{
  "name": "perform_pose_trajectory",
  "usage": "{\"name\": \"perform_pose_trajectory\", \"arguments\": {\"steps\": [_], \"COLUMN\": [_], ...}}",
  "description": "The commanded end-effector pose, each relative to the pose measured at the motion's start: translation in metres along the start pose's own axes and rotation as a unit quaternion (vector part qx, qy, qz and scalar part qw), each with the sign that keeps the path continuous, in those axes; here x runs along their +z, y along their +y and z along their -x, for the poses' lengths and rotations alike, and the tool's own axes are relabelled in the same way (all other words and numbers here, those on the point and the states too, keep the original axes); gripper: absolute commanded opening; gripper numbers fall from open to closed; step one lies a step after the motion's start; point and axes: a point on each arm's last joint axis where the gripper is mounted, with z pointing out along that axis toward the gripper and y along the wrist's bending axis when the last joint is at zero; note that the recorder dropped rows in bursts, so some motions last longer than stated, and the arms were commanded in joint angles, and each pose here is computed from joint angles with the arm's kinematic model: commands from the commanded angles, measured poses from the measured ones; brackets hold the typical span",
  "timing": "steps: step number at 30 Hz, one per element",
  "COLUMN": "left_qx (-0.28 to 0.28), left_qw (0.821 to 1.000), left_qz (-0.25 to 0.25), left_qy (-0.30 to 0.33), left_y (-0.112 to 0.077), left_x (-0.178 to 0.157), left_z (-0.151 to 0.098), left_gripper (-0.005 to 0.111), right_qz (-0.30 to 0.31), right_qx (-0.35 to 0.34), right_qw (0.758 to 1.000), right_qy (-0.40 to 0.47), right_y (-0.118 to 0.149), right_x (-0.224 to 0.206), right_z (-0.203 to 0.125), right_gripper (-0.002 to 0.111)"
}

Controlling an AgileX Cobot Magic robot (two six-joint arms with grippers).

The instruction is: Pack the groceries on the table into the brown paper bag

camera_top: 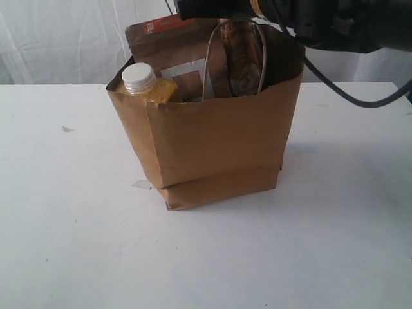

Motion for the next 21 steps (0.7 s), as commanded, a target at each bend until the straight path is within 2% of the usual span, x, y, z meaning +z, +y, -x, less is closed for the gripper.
{"name": "perform_pose_trajectory", "arguments": {"steps": [1, 3, 5, 7, 8, 9, 14, 21], "left_qx": [-0.007, -0.007, -0.007, -0.007, -0.007, -0.007, -0.007, -0.007], "left_qw": [1.0, 1.0, 1.0, 1.0, 1.0, 1.0, 1.0, 1.0], "left_qz": [0.001, 0.001, 0.001, 0.001, 0.001, 0.001, 0.001, 0.001], "left_qy": [-0.002, -0.002, -0.002, -0.002, -0.002, -0.002, -0.002, -0.002], "left_y": [0.0, 0.0, 0.0, 0.0, 0.0, 0.0, 0.0, 0.0], "left_x": [0.0, 0.0, 0.0, 0.0, 0.0, 0.0, 0.0, 0.0], "left_z": [-0.001, -0.001, -0.001, -0.001, -0.001, -0.001, -0.001, -0.001], "left_gripper": [0.0, 0.0, 0.0, 0.0, 0.0, 0.0, 0.0, 0.0], "right_qz": [-0.011, -0.013, -0.032, -0.042, -0.045, -0.051, -0.062, -0.07], "right_qx": [-0.007, -0.01, -0.01, -0.009, -0.009, -0.009, -0.033, -0.02], "right_qw": [1.0, 1.0, 0.999, 0.999, 0.998, 0.998, 0.997, 0.996], "right_qy": [0.025, 0.025, 0.03, 0.034, 0.034, 0.033, 0.037, 0.044], "right_y": [0.002, 0.002, -0.002, -0.004, -0.004, -0.006, -0.01, -0.013], "right_x": [0.005, 0.004, 0.004, 0.004, 0.003, 0.001, -0.002, -0.007], "right_z": [-0.008, -0.008, -0.009, -0.009, -0.009, -0.007, -0.005, -0.003], "right_gripper": [0.0, 0.0, 0.01, 0.033, 0.051, 0.063, 0.063, 0.063]}}
